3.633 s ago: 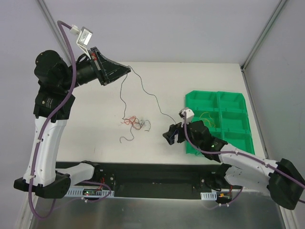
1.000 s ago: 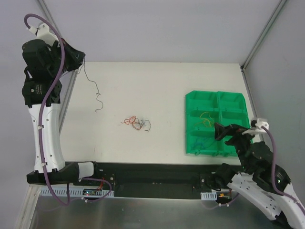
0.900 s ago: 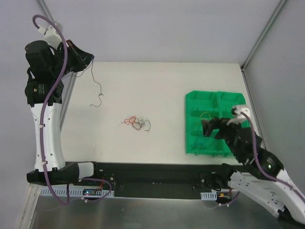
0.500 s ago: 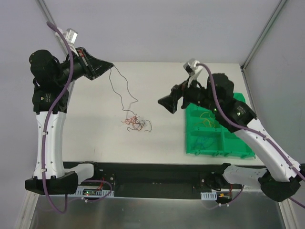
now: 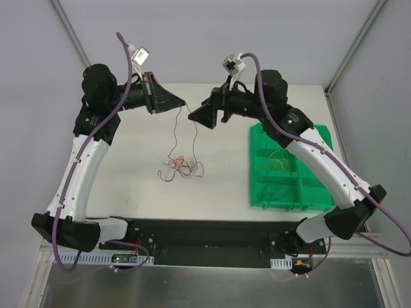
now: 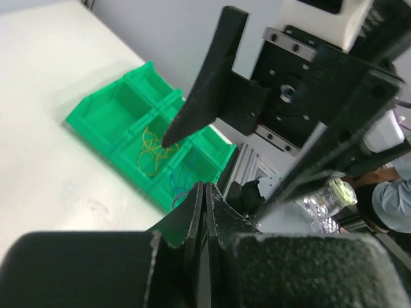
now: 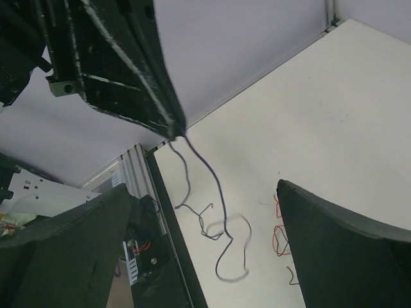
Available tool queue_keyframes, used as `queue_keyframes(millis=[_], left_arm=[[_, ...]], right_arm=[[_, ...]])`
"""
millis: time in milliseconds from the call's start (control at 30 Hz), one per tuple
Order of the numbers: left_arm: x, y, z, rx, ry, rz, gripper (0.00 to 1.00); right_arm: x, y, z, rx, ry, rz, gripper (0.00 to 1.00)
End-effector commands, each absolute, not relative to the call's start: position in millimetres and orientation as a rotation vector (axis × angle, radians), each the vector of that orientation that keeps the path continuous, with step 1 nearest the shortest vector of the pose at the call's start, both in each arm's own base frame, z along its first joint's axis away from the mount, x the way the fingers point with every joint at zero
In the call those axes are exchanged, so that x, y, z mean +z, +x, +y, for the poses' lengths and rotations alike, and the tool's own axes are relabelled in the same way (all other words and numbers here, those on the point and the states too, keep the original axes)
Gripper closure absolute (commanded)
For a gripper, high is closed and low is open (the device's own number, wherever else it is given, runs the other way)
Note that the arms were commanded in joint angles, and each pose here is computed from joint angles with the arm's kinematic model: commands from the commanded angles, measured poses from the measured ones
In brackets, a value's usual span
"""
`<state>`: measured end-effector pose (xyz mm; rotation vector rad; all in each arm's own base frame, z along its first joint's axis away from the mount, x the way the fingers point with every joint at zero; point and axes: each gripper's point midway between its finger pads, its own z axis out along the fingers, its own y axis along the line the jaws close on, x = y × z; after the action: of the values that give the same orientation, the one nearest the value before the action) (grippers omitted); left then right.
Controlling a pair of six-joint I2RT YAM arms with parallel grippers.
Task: Untangle the cables
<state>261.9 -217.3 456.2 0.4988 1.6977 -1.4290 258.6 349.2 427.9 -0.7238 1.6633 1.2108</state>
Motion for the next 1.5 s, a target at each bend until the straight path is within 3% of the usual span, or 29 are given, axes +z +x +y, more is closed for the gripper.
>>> queue_keyframes(millis=[0,233,500,667,833,967,1000,1100,1167,1333,1467], left_arm=[[446.8,264.4,-219.5,-1.437,0.5,1.697,1.0],[418.7,275.4,-217.6,-1.427,0.393,1.773,1.0],[400.2,284.3,-216.7,-1.463,0.318,1.841,1.0],[401.2,281.3,-215.9,-1.467,0.326,1.838,1.0],[401.9,281.5,-213.4,-1.461,0.318,1.835,1.0],[401.3,284.0,-208.6,-1.453,0.311,1.83,1.0],[399.1,285.3,-206.9,-1.455,0.305,1.834,0.96],[395.6,288.1,-199.7,-1.47,0.302,1.822,0.56],[392.0,292.0,-192.7,-1.458,0.277,1.824,0.41],[386.3,303.8,-173.3,-1.363,0.223,1.804,0.26],[378.2,313.9,-166.4,-1.345,0.18,1.822,0.23]], right_arm=[[446.0,243.1,375.2,1.228,-0.79,1.545,0.0],[404.8,276.8,382.1,0.815,-0.593,1.647,0.02],[388.7,283.6,396.2,0.602,-0.53,1.622,0.24],[378.1,284.8,410.0,0.629,-0.538,1.598,0.28],[374.2,286.3,411.7,0.629,-0.524,1.607,0.56],[371.2,285.4,407.2,0.647,-0.479,1.615,0.93],[371.2,287.0,402.5,0.64,-0.451,1.617,1.0],[374.6,286.3,390.9,0.654,-0.419,1.612,1.0],[384.5,286.4,377.9,0.682,-0.389,1.614,1.0],[430.8,288.2,329.2,0.714,-0.325,1.574,1.0],[487.1,292.6,274.5,0.691,-0.246,1.492,1.0]])
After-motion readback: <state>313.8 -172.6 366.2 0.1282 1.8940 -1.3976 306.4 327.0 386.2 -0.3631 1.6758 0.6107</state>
